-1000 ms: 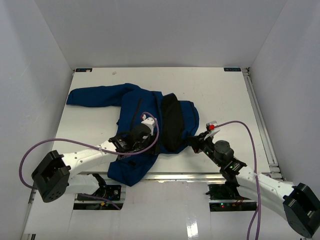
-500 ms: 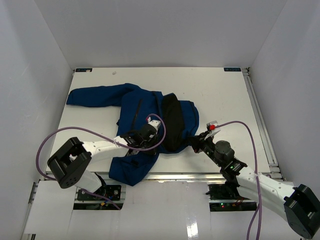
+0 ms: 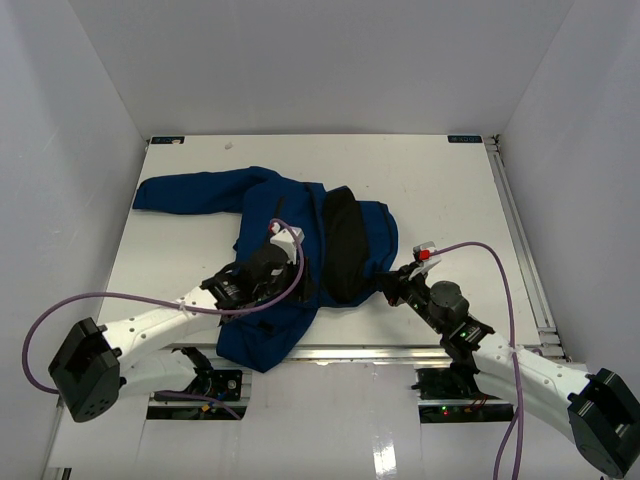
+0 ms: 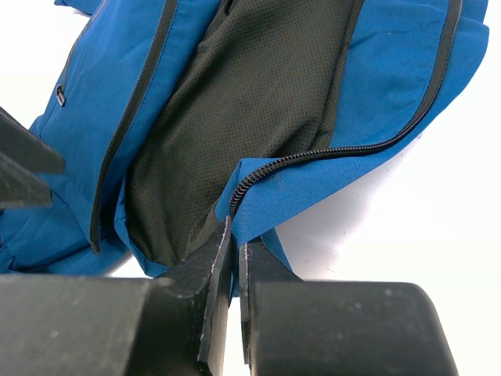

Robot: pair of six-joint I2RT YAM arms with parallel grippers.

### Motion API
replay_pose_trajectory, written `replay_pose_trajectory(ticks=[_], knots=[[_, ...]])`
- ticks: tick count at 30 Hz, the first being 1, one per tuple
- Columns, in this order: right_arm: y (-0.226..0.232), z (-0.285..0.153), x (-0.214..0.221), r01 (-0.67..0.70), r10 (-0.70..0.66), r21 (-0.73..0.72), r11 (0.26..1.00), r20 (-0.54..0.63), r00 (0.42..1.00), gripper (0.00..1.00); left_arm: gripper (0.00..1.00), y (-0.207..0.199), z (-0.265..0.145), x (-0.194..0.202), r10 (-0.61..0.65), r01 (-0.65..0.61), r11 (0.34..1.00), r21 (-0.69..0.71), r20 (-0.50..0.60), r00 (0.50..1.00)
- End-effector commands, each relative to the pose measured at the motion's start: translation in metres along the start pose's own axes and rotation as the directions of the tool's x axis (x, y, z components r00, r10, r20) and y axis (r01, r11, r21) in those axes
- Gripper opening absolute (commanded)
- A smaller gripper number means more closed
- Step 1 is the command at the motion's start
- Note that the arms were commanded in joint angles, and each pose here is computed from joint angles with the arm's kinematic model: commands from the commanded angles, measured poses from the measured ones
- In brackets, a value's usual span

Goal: Zip up the jacket

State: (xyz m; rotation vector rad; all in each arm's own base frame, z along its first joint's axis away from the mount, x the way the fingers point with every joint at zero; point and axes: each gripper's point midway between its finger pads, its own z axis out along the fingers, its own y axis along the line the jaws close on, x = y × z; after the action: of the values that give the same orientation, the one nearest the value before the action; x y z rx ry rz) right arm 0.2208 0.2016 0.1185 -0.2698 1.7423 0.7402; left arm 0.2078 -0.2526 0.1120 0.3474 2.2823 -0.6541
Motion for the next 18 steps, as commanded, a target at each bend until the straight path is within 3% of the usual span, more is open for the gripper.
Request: replay_pose_trajectory(ticks=[1, 11, 18], knots=[[0.008, 0.003, -0.019, -0.003, 0.004, -0.025, 1.0, 0.054, 0.999, 0.08, 0.63, 0.018, 0.004, 0.007, -0.018, 0.017, 0.998, -0.053, -0.02, 1.0], [0.006, 0.002, -0.017, -0.002, 0.003, -0.018, 1.0, 0.051, 0.999, 0.08, 0.65, -0.006, 0.037, 0.027, 0.031, -0.021, 0.995, 0.092, -0.114, 0.993], [0.006, 0.002, -0.015, 0.001, 0.0, -0.019, 1.0, 0.049, 0.999, 0.08, 0.64, 0.01, 0.055, 0.031, 0.003, -0.004, 1.0, -0.006, -0.127, 0.992]])
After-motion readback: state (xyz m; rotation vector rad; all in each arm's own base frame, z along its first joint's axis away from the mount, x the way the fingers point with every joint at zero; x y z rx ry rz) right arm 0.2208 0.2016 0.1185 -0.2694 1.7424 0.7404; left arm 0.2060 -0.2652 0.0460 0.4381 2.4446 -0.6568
